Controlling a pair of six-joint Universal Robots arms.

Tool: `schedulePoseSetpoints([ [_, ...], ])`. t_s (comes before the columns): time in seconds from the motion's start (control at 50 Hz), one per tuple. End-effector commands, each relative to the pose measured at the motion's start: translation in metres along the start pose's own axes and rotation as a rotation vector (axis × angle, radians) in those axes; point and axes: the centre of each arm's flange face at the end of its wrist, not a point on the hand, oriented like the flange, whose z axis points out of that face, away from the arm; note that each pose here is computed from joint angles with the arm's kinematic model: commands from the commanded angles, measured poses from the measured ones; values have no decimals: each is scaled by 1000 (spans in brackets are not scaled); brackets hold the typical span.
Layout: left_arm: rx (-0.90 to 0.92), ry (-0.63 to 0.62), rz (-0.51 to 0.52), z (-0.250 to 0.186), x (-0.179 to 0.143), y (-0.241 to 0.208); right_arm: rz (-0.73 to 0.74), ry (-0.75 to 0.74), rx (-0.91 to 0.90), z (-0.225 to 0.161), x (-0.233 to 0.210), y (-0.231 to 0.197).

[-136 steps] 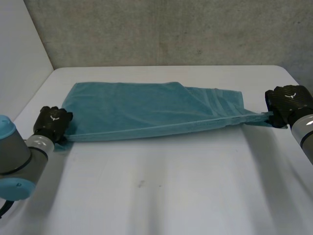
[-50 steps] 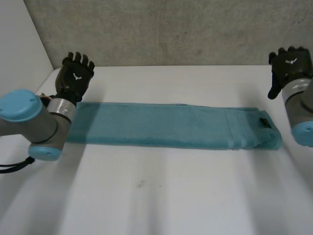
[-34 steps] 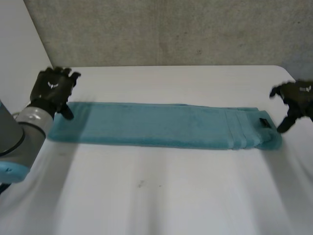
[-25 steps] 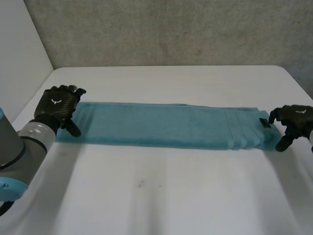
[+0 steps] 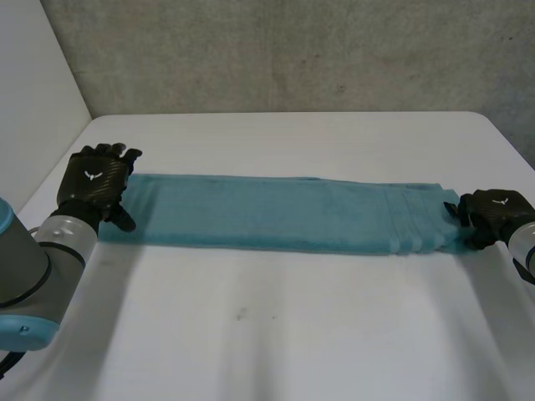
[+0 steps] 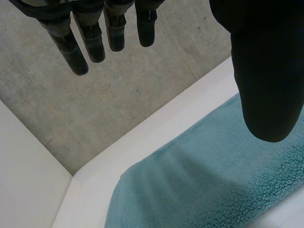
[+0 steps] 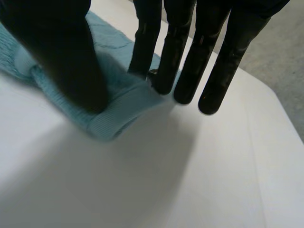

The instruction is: Fold the laundry

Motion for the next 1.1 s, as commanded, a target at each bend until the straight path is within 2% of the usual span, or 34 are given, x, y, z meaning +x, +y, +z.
schedulePoseSetpoints([
  [0.02, -3, 0, 0, -1, 0, 1, -28, 91, 61, 7, 15, -6],
  [0.16, 1, -11, -1, -1, -3, -1, -92, 293, 2, 12, 64, -5],
  [0.26, -2, -10, 0, -2, -3, -1, -253, 465, -80, 12, 114, -2],
  [0.36, -3, -13, 0, -2, -4, 0, -306, 490, -84, 12, 124, -5],
  [0.46, -2, -10, 0, -2, -3, -1, -236, 456, 22, 15, 111, -30],
  [0.54, -2, -12, 0, -2, -3, 0, -212, 300, 202, 14, 48, -79],
  [0.56, -2, -12, 0, -2, -3, 0, -215, 231, 265, 13, 21, -95],
  [0.62, -1, -17, 0, -2, -5, -1, -226, 131, 352, 7, -20, -119],
  [0.74, 11, -39, 1, -1, -12, -5, -278, -136, 583, -31, -144, -173],
  [0.78, 11, -44, 1, -1, -13, -5, -286, -209, 613, -37, -178, -174],
  [0.8, 10, -45, 1, -1, -14, -5, -295, -279, 636, -41, -211, -172],
  [0.9, 12, -54, 0, 0, -17, -6, -312, -414, 679, -51, -279, -161],
  [0.92, 12, -54, 0, 0, -17, -6, -323, -480, 682, -55, -313, -146],
  [1.0, 11, -52, -1, -1, -17, -5, -350, -574, 674, -65, -361, -117],
  [1.1, 11, -49, -1, -1, -16, -5, -369, -620, 649, -69, -388, -91],
])
